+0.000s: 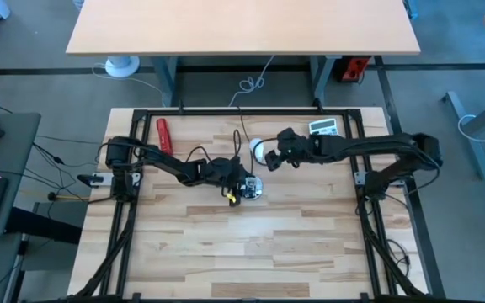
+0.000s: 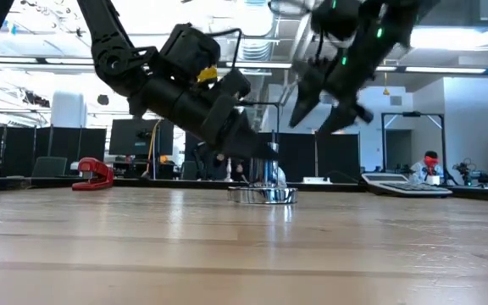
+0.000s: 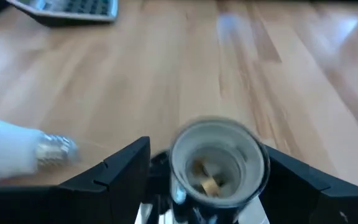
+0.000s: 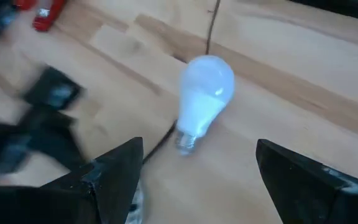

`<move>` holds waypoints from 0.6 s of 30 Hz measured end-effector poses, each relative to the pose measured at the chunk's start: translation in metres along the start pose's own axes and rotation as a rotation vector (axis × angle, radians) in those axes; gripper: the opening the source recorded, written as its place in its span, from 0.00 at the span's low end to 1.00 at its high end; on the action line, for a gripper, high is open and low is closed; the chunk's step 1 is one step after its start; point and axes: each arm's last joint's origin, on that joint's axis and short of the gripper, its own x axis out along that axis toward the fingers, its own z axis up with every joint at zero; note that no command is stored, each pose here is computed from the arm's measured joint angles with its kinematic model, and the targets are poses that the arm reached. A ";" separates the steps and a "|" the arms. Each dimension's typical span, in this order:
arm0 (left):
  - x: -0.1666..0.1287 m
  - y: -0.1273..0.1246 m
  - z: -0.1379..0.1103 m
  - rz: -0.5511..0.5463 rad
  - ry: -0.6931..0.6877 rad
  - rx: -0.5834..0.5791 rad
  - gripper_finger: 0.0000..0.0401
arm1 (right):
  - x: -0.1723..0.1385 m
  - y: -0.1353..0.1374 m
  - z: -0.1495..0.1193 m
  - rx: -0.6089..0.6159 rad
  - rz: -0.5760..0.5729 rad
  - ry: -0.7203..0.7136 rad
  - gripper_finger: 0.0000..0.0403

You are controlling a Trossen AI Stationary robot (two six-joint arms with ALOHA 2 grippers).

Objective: Screw lightbulb
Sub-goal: Insert the lightbulb into the silver lamp socket

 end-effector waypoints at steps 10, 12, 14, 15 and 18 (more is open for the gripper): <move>-0.029 0.021 0.041 0.068 -0.124 -0.145 0.64 | 0.075 -0.010 -0.033 -0.205 -0.015 0.114 0.80; -0.036 0.027 0.047 0.112 -0.143 -0.173 0.64 | 0.085 -0.009 -0.037 -0.231 0.032 0.121 0.80; -0.042 0.034 0.051 0.184 -0.147 -0.197 0.64 | 0.092 -0.008 -0.038 -0.238 0.062 0.107 0.80; -0.044 0.038 0.051 0.234 -0.143 -0.205 0.64 | 0.096 -0.007 -0.037 -0.240 0.082 0.095 0.80; -0.048 0.052 0.045 0.386 -0.075 -0.218 0.64 | 0.103 -0.010 -0.035 -0.230 0.092 0.070 0.80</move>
